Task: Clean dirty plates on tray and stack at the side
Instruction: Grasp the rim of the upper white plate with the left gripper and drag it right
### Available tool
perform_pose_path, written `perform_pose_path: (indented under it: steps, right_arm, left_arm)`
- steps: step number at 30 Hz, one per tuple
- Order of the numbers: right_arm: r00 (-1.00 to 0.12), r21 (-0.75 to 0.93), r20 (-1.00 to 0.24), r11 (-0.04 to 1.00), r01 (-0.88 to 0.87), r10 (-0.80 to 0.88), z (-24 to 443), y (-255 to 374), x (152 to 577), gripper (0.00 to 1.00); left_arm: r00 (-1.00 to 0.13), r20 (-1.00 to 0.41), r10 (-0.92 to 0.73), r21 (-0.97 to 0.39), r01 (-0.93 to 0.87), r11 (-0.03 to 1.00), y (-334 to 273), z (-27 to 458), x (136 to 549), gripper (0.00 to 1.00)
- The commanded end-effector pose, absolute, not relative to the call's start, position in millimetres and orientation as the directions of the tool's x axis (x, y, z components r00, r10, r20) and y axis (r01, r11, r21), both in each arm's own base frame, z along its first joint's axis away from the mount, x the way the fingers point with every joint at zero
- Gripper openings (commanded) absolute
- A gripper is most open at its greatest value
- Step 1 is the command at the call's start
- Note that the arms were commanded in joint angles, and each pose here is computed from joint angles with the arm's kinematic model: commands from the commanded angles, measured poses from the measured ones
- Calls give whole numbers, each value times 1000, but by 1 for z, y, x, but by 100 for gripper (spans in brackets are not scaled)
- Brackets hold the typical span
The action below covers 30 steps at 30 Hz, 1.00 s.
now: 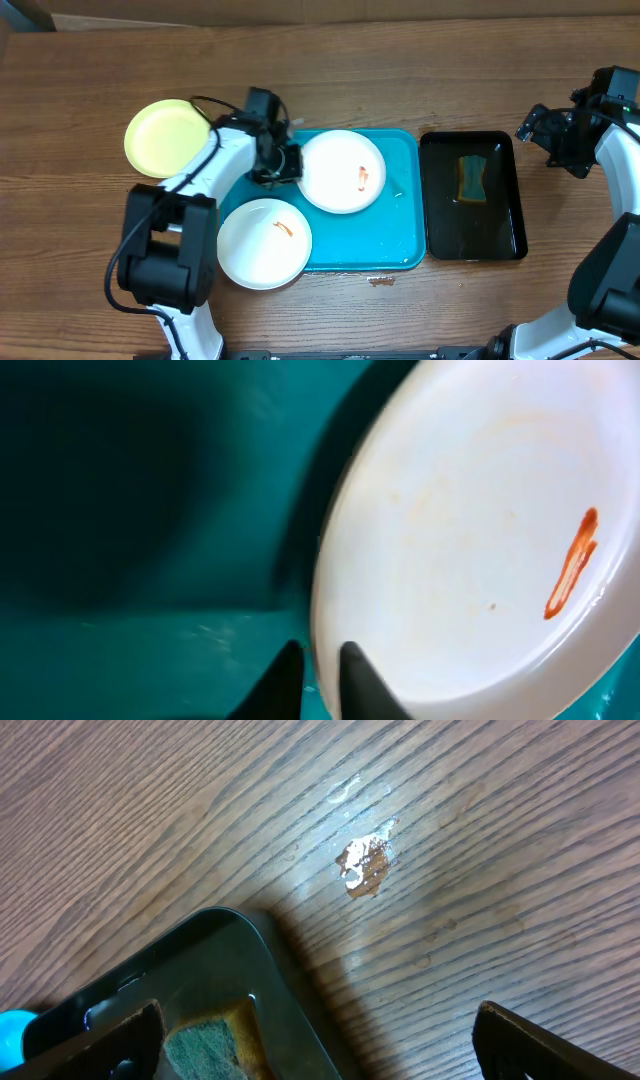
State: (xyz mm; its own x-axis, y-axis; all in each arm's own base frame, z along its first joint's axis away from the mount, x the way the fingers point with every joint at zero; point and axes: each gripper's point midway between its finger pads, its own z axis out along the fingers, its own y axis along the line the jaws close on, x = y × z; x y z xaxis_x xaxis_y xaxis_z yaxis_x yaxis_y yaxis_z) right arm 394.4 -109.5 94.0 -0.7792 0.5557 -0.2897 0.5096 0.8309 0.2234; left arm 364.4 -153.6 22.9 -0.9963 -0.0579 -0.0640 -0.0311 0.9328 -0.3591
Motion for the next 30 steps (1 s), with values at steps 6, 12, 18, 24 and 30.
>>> perform_pose_path:
  steps: [6, 12, 18, 24, 30]
  right_arm:
    - [-774, 229, -311, 834, 502, 551, 102, -109, 399, 100]
    - [-774, 229, -311, 834, 502, 551, 102, -109, 399, 100]
    - [-774, 229, -311, 834, 502, 551, 102, -109, 399, 100]
    - [-774, 229, -311, 834, 502, 551, 102, -109, 399, 100]
    - [-774, 229, -311, 834, 502, 551, 102, -109, 399, 100]
  left_arm:
    - [-998, -55, 41, -369, 58, 928, -176, 29, 355, 47]
    - [-985, -160, 57, -283, 102, 954, -165, 57, 387, 49]
    - [-967, -235, 94, -137, 128, 982, -151, 56, 402, 46]
    - [-963, -249, 105, -121, 139, 983, -162, 41, 398, 36]
    - [-963, -253, 90, -133, 127, 983, -171, 30, 392, 38]
